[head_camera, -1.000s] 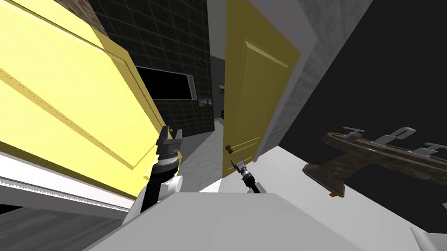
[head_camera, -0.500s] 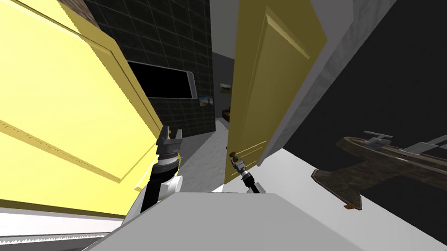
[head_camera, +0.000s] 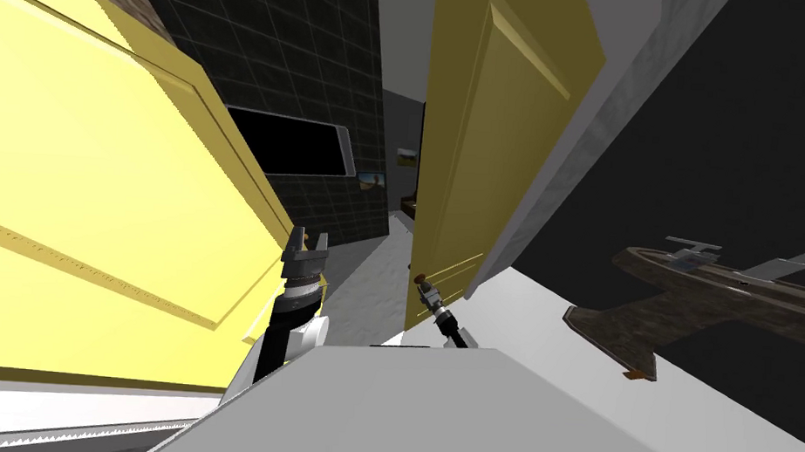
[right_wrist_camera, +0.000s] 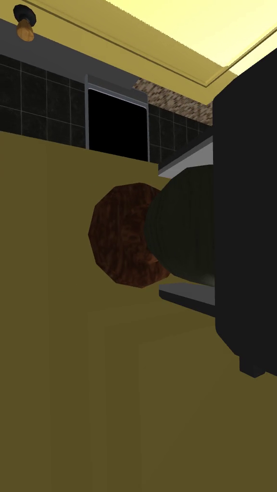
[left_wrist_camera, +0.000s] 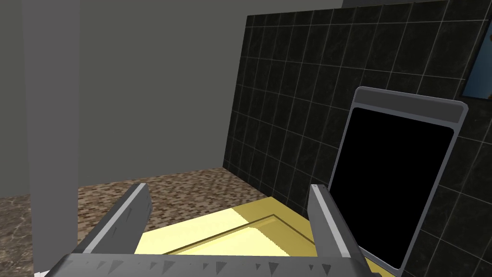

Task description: Push the door open

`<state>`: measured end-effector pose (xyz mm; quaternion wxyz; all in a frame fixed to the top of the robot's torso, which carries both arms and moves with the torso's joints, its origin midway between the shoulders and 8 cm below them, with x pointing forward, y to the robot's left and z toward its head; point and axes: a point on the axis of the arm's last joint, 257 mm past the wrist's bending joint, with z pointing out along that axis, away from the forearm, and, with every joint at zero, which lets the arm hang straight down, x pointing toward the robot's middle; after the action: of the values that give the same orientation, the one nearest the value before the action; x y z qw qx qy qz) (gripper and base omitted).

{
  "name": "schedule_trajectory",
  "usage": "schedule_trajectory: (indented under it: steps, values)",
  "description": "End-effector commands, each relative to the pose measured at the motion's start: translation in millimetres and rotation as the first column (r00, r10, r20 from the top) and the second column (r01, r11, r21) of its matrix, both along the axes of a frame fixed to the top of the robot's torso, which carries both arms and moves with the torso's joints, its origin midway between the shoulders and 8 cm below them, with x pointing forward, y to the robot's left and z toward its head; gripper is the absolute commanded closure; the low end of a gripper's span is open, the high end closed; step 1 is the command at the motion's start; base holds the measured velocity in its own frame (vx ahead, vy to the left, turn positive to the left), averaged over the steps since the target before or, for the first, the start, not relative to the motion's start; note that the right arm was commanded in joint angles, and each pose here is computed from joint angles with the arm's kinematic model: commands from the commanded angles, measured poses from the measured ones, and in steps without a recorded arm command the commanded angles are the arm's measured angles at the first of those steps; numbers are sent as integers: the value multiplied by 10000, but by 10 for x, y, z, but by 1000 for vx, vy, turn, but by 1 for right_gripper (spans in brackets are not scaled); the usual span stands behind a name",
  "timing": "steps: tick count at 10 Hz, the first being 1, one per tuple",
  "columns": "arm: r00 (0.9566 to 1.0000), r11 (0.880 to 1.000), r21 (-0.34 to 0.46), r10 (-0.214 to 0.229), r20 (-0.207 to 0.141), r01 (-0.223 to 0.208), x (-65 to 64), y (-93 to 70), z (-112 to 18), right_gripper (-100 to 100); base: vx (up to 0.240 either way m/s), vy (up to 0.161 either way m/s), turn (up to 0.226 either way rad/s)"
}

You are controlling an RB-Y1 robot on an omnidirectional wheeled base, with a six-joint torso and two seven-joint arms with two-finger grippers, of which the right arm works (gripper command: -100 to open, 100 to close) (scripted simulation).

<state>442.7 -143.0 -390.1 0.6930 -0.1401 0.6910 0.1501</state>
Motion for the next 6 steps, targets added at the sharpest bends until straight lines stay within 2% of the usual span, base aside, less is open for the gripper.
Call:
schedule_trajectory:
  steps: [1,2,6]
  values:
    - [10000,10000,-3,-14,-18,14,-17,-17,-13,100,0,0,0]
    - [10000,10000,-3,-14,-18,14,-17,-17,-13,100,0,0,0]
    - [9991,9954,901,-310,-279,334,42,-115,31,100,14,5,50]
